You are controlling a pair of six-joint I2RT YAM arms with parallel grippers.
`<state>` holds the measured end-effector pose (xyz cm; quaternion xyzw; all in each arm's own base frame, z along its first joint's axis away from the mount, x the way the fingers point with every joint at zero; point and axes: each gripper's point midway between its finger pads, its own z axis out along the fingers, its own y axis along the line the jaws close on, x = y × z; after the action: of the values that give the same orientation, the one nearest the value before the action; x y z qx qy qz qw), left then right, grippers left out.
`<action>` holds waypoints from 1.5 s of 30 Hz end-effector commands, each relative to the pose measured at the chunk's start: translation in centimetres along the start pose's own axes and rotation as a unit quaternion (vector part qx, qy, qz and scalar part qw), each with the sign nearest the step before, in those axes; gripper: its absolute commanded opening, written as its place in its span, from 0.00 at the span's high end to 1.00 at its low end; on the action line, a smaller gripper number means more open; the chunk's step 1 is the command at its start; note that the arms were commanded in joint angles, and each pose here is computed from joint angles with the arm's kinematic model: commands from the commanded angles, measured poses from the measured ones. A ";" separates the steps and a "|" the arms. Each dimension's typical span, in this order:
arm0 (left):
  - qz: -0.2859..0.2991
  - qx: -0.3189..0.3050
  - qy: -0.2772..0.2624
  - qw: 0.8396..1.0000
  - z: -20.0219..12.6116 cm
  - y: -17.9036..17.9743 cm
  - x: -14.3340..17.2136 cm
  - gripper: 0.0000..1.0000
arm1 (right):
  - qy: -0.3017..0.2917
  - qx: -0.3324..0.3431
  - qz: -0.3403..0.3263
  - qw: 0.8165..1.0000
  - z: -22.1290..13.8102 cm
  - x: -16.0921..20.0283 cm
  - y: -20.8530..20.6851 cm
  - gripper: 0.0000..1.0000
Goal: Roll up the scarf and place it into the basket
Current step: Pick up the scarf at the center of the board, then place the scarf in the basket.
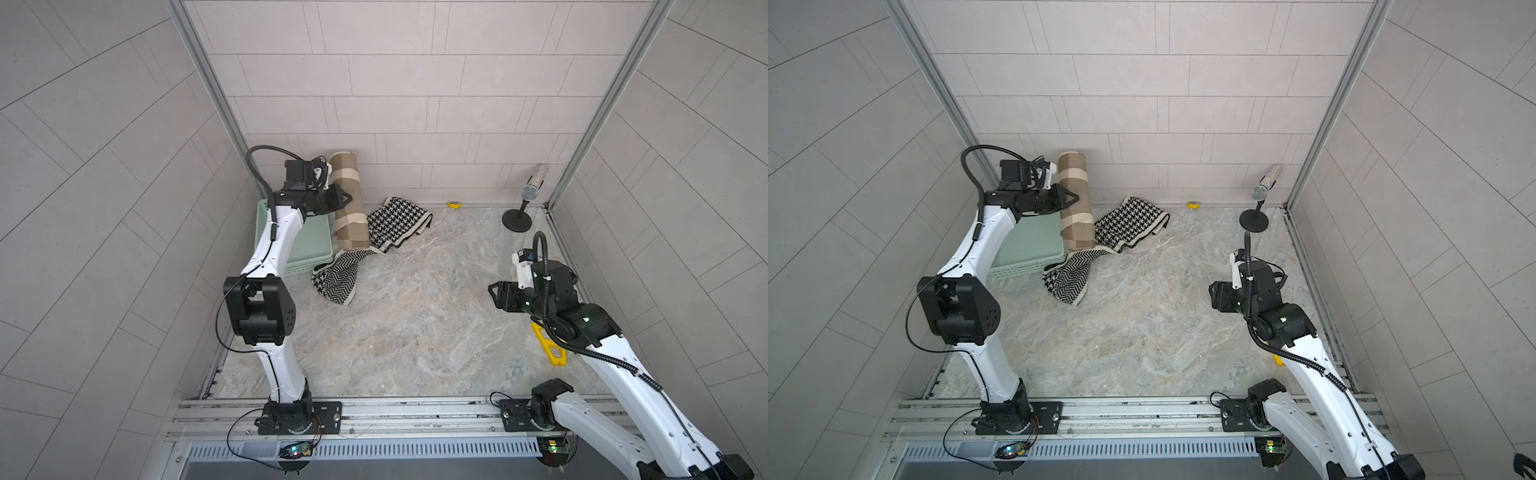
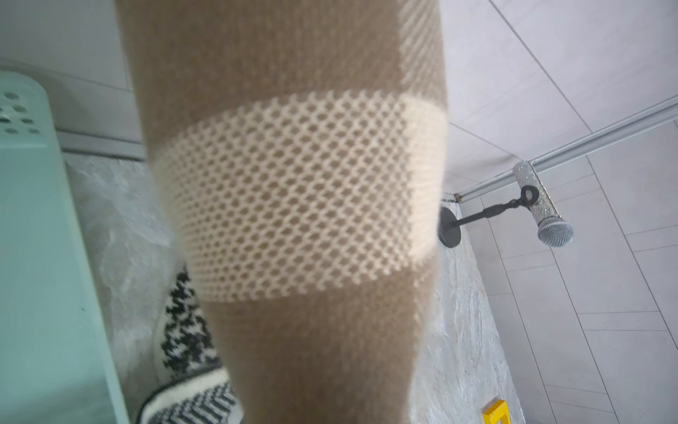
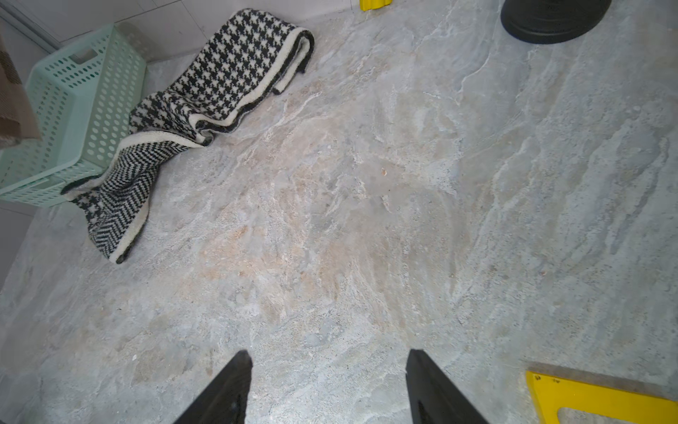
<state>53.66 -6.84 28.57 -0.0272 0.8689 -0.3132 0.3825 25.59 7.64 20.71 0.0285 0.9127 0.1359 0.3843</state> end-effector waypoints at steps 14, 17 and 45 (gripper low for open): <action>-0.061 0.063 0.032 0.996 2.1 16.6 -2.0 1.00 | -0.030 0.136 0.024 0.990 -2.1 0.3 -5.1 0.27; -0.064 0.053 0.041 0.996 3.1 18.5 -0.8 1.00 | -0.034 0.138 0.026 0.990 -2.3 0.0 -5.1 0.27; -0.237 0.088 0.122 0.960 12.1 24.1 8.3 0.42 | -0.032 0.125 0.038 0.991 -1.5 -0.6 -4.5 0.27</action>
<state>60.04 4.73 4.33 -0.1492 0.8550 -0.4551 0.1988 24.78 2.94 19.64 0.1085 0.9154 0.0286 0.3866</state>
